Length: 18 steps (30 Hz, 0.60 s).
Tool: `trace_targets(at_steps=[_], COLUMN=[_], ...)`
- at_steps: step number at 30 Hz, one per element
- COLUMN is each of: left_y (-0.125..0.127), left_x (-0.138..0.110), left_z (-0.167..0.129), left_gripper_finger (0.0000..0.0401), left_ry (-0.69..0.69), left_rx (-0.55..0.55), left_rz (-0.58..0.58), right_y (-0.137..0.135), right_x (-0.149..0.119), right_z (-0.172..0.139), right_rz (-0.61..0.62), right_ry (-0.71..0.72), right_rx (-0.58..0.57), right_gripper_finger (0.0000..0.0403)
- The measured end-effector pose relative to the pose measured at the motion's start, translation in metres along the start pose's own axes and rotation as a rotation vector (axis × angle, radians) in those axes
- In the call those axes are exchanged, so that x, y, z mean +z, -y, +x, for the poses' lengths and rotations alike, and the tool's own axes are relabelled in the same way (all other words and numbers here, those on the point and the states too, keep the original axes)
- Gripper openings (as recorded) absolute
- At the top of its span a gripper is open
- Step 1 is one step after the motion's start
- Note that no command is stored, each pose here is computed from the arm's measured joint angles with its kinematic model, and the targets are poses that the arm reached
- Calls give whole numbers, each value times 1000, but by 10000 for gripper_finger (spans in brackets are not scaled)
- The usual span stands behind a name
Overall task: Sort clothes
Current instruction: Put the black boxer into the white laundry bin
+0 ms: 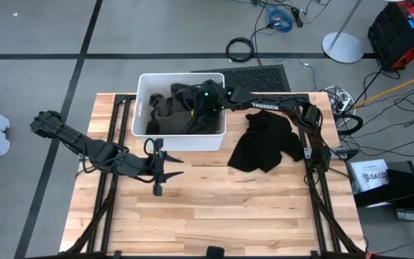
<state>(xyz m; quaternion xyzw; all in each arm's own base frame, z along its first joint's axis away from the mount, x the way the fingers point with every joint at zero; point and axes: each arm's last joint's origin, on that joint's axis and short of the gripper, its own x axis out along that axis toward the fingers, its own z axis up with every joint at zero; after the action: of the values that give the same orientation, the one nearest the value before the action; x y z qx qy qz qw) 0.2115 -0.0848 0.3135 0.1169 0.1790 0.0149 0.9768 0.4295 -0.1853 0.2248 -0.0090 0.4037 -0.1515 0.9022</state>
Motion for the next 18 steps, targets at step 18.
trace_targets(at_steps=[18], left_y=[0], left_x=[0], left_z=[0], left_gripper_finger=[164], left_ry=[1], left_rx=[0], left_rz=[-26], right_y=[-5], right_x=[-4], right_z=[-47], right_rz=[-77], right_ry=[-151], right_rx=[13], right_gripper_finger=[34])
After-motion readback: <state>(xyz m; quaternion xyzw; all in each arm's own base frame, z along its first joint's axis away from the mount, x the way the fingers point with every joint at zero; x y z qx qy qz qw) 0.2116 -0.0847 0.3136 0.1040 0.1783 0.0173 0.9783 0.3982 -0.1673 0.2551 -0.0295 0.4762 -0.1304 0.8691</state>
